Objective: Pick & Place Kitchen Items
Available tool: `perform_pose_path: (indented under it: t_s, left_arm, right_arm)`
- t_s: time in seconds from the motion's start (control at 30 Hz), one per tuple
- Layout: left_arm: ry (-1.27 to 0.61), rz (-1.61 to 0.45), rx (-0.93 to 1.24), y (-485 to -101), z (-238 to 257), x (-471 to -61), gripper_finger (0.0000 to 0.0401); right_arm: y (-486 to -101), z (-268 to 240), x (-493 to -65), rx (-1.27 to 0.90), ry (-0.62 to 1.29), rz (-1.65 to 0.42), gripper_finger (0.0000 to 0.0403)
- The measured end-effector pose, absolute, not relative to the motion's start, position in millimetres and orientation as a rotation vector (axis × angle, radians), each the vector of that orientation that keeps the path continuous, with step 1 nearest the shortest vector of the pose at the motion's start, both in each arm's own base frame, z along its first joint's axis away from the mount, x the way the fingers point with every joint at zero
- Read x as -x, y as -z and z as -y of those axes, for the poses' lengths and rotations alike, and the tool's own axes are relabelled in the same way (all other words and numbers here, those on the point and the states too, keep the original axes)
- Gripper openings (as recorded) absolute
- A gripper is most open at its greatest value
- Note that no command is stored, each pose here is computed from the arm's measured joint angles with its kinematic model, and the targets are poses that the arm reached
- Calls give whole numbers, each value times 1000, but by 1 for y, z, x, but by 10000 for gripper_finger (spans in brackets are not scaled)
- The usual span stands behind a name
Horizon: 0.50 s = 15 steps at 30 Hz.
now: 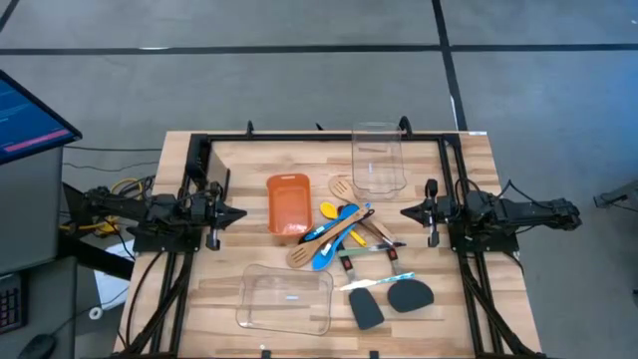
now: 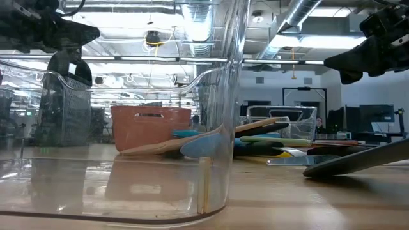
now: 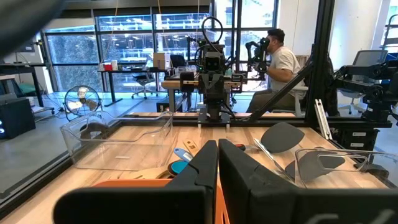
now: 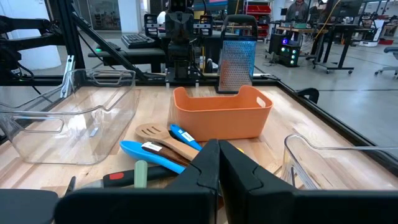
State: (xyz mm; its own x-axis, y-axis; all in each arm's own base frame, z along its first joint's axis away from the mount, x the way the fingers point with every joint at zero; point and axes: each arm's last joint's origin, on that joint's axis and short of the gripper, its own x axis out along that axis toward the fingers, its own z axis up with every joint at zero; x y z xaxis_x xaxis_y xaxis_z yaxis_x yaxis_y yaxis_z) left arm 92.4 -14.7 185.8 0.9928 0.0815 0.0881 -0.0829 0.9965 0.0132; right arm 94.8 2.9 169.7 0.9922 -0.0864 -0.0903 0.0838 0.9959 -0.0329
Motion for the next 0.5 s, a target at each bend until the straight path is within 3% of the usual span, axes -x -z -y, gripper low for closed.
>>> perform_pose_path:
  t_s: [0.5]
  left_arm:
    - [-83, 94, -15, -186, 15, -92, 3]
  right_arm:
    - [-170, -3, -95, 37, 85, -92, 0]
